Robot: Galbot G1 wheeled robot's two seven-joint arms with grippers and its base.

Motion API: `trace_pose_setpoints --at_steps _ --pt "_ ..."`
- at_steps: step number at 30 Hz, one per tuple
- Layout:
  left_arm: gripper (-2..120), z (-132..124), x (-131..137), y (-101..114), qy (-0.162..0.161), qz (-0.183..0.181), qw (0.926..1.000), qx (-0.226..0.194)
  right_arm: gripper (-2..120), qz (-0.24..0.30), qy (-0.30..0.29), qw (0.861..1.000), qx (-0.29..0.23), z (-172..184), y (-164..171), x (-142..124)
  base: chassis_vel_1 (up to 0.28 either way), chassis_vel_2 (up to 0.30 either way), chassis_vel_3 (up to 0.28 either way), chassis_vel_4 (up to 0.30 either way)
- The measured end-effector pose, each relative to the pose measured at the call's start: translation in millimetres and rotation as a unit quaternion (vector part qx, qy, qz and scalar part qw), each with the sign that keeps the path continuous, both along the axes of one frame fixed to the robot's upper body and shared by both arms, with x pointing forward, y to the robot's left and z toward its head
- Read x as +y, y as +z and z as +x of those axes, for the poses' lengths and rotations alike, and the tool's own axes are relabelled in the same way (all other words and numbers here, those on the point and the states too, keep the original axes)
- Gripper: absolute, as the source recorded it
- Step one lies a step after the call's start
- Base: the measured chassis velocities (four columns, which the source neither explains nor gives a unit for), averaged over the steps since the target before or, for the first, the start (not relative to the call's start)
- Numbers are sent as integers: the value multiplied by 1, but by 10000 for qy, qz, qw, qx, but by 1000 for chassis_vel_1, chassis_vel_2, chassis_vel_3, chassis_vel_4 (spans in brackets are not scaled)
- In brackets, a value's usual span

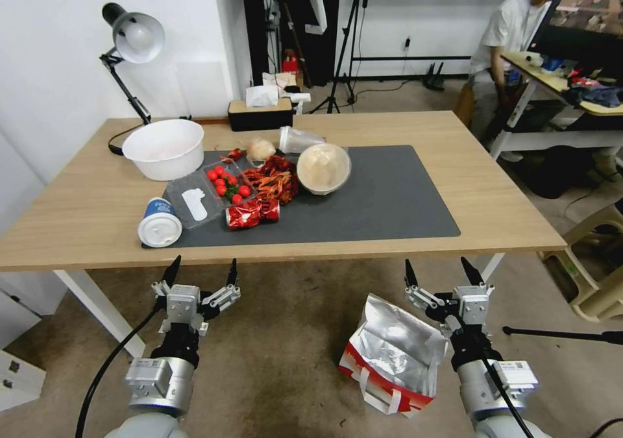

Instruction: Pick up the food delivery bag from the floor and place it on the table.

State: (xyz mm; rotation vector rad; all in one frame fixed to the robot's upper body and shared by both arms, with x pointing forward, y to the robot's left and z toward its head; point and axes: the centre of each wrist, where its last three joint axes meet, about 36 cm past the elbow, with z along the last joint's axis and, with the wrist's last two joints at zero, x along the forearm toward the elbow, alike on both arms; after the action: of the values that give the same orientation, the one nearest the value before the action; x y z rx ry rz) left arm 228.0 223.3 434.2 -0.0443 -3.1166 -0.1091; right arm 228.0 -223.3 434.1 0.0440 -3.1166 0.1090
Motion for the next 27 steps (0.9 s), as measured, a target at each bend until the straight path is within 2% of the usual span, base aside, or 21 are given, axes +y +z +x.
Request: trace_pose_setpoints --at_steps 27 --pt "100 0 0 0 0 0 10000 0 100 0 0 10000 0 0 0 0 0 0 0 0"
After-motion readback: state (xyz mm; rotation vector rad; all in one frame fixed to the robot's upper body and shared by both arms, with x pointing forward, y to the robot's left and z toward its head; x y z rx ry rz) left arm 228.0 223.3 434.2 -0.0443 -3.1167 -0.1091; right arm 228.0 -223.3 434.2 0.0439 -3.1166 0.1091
